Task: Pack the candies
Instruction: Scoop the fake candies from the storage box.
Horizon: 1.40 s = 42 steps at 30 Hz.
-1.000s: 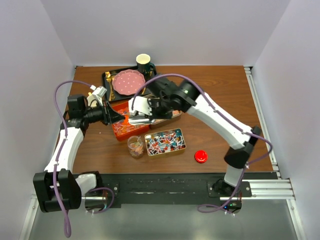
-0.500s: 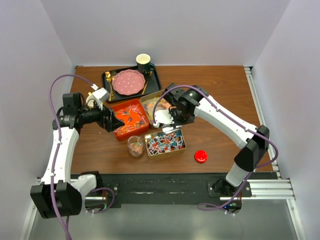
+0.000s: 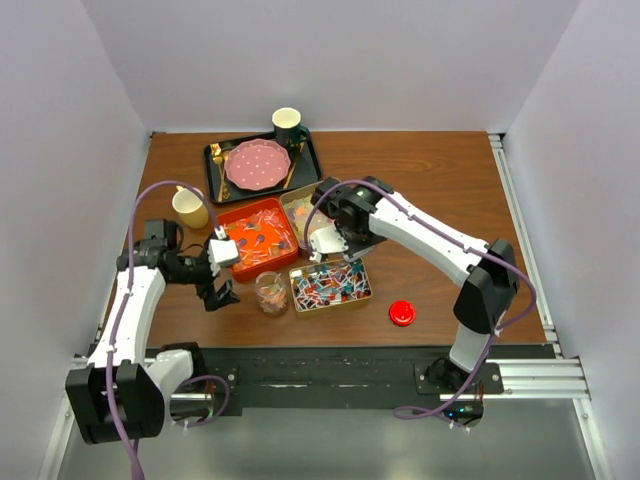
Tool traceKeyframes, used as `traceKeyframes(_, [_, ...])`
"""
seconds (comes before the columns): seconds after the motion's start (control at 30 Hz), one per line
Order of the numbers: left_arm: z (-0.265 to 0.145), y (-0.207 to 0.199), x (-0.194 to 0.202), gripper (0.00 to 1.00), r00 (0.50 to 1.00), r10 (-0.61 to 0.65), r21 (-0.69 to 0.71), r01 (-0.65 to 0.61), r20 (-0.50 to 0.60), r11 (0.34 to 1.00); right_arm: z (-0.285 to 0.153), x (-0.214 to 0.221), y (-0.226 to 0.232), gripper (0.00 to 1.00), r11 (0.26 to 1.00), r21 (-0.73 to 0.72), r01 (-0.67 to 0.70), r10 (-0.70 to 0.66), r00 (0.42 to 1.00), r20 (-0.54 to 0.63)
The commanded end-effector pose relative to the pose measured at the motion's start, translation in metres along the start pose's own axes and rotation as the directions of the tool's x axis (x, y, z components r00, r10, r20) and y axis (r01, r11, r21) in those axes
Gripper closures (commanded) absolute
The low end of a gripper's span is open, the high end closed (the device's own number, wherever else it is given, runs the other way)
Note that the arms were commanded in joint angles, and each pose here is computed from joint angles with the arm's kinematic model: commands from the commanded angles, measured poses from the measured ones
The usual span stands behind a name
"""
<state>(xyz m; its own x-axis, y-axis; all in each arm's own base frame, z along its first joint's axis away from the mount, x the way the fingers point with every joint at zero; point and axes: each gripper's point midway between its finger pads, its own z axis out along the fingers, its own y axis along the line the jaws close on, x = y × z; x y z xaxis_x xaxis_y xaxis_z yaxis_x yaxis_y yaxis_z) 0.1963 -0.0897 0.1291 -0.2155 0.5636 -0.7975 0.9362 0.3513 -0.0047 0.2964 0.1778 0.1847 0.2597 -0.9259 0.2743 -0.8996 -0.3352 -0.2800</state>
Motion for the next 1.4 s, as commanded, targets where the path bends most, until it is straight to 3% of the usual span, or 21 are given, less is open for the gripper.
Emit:
traceKeyframes(0.0, [0.018, -0.003, 0.009, 0.0, 0.996, 0.081, 0.025, -0.082, 0.032, 0.996, -0.016, 0.04, 0.034, 1.0, 0.974, -0.154, 0.165, -0.197, 0.955, -0.223])
traceKeyframes(0.27, [0.048, -0.018, 0.017, 0.0, 0.992, 0.12, 0.079, -0.123, 0.04, 0.989, -0.02, 0.031, 0.031, 1.0, 0.946, -0.138, 0.293, -0.323, 0.884, -0.337])
traceKeyframes(0.53, [0.048, -0.019, 0.01, 0.0, 0.985, 0.158, 0.091, -0.164, 0.069, 0.982, -0.021, 0.029, 0.023, 1.0, 0.915, -0.137, 0.38, -0.399, 0.799, -0.449])
traceKeyframes(0.93, [0.043, -0.02, 0.001, 0.0, 0.984, 0.153, 0.059, -0.159, 0.096, 0.986, -0.01, 0.012, 0.029, 1.0, 0.89, -0.163, 0.425, -0.445, 0.736, -0.51])
traceKeyframes(1.17, [0.041, -0.015, -0.002, 0.0, 0.985, 0.147, 0.029, -0.15, 0.095, 0.988, 0.001, -0.005, 0.045, 1.0, 0.891, -0.188, 0.413, -0.45, 0.753, -0.48])
traceKeyframes(1.37, [0.041, -0.012, -0.003, 0.0, 0.986, 0.139, 0.013, -0.141, 0.094, 0.99, 0.008, -0.03, 0.067, 1.0, 0.913, -0.209, 0.351, -0.407, 0.832, -0.377])
